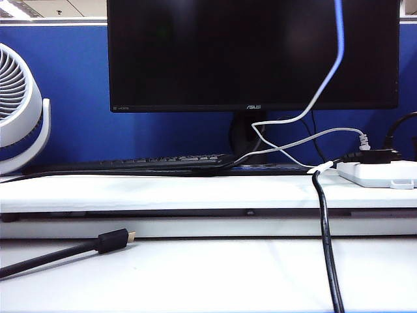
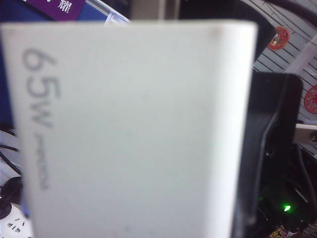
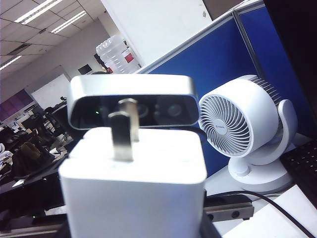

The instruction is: Pick up the Type-C charging cable and the charging base, insert one end of the Type-C charger into the corresponding slot on the base, and finally place the plugged-in charger back on the table.

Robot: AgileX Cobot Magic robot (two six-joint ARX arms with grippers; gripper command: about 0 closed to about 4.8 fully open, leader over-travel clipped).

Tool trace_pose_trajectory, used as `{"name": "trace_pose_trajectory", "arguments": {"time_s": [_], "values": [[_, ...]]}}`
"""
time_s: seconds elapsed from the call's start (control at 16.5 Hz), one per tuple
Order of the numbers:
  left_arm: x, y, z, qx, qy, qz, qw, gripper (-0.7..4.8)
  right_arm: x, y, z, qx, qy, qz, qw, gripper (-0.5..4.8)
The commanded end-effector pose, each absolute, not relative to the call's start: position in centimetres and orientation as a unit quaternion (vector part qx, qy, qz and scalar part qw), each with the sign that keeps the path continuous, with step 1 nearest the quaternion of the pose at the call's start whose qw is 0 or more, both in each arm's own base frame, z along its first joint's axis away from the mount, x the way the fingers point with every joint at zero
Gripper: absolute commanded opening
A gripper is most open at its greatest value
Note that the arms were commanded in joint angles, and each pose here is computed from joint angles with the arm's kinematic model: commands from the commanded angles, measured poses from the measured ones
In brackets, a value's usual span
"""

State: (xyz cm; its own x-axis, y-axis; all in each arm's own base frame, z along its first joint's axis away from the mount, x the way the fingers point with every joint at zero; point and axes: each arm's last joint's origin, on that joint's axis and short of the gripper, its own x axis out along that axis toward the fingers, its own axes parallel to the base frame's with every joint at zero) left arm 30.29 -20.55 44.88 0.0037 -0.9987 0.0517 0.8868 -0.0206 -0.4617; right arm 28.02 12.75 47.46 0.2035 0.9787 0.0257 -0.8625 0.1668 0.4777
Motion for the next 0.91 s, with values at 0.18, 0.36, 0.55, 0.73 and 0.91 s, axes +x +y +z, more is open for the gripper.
{"name": "trace_pose_trajectory", "arguments": {"time_s": [0.18, 0.36, 0.55, 0.73, 0.91], "values": [[30.1, -20.2, 45.7, -0.167, 0.116, -0.674, 0.710, 0.27, 28.1, 11.7, 46.8, 0.201, 0.176, 0.621, 0.737, 1.26], [30.1, -20.2, 45.5, -0.163, 0.121, -0.673, 0.711, 0.26, 28.1, 10.5, 47.2, 0.203, 0.165, 0.603, 0.753, 1.26], [30.3, -20.2, 45.0, -0.148, 0.124, -0.655, 0.731, 0.26, 28.3, 9.8, 47.2, 0.206, 0.161, 0.591, 0.763, 1.26], [30.5, -20.1, 43.5, -0.108, 0.149, -0.605, 0.775, 0.26, 28.4, 9.5, 47.3, 0.207, 0.157, 0.579, 0.773, 1.26], [30.9, -19.8, 41.6, -0.047, 0.193, -0.525, 0.828, 0.26, 28.3, 9.4, 47.4, 0.207, 0.153, 0.577, 0.775, 1.26]]}}
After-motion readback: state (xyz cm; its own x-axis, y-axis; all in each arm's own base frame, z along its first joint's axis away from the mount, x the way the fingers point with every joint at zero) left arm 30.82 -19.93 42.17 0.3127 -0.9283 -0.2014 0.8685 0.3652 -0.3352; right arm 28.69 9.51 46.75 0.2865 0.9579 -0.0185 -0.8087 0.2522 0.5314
